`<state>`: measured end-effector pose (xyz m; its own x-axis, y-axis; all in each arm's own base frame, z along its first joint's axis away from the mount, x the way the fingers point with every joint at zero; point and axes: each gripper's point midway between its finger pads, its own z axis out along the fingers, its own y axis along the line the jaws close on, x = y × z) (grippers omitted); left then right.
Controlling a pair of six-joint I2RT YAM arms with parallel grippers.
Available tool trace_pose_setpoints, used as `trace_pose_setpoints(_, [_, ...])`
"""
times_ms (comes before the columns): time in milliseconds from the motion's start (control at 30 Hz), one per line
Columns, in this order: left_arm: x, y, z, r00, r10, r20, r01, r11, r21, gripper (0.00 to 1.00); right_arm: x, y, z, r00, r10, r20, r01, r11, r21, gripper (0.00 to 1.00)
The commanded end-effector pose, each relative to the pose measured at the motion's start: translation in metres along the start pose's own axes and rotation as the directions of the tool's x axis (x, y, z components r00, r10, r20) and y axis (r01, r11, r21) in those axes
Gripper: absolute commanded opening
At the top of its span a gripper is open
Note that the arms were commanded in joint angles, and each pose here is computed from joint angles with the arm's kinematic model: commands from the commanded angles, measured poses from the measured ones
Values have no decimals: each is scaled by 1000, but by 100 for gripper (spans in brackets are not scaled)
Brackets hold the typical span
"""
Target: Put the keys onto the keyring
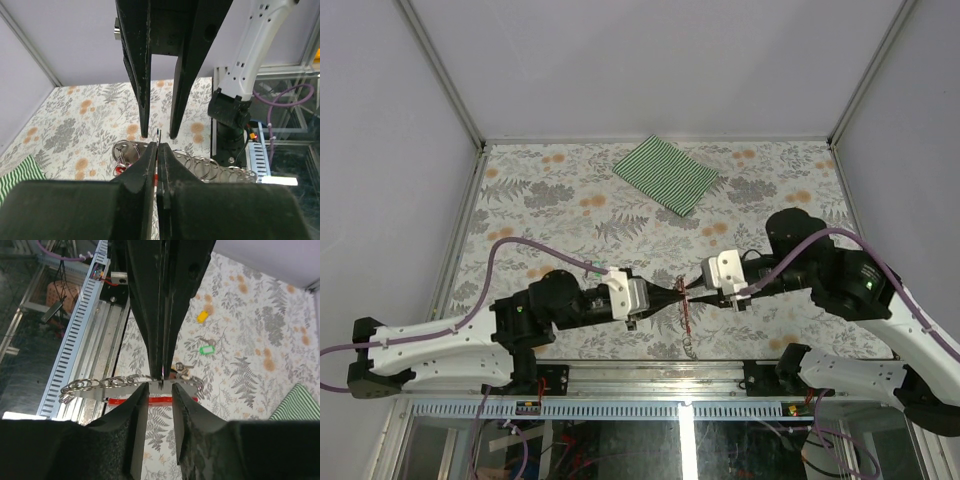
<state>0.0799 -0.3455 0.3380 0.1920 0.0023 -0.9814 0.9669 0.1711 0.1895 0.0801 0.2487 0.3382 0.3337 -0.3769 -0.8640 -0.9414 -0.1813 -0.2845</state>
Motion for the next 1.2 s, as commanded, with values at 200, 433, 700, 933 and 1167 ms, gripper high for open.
trace_pose_setpoints(200, [-78, -4, -27, 938, -51, 344, 44, 999, 29, 0, -51, -10, -23, 934, -141, 328, 63, 970, 236, 40])
trace_pose_setpoints(433, [-94, -12, -33, 915, -54, 401, 27, 997, 73, 0, -74, -8, -28, 849, -156, 504, 25, 966, 257, 41])
trace_pose_setpoints(700, [-100, -13, -32, 905, -56, 421, 23, 996, 83, 0, -80, 2, -20, 816, -120, 566, 18, 983, 182, 32])
trace_pose_setpoints(933, [-99, -11, -30, 909, -51, 413, 23, 997, 71, 0, -81, 6, -21, 812, -126, 570, 33, 985, 170, 34])
trace_pose_setpoints(1167, [-98, -11, -27, 913, -50, 404, 22, 997, 72, 0, -80, 8, -18, 820, -113, 561, 38, 989, 143, 34])
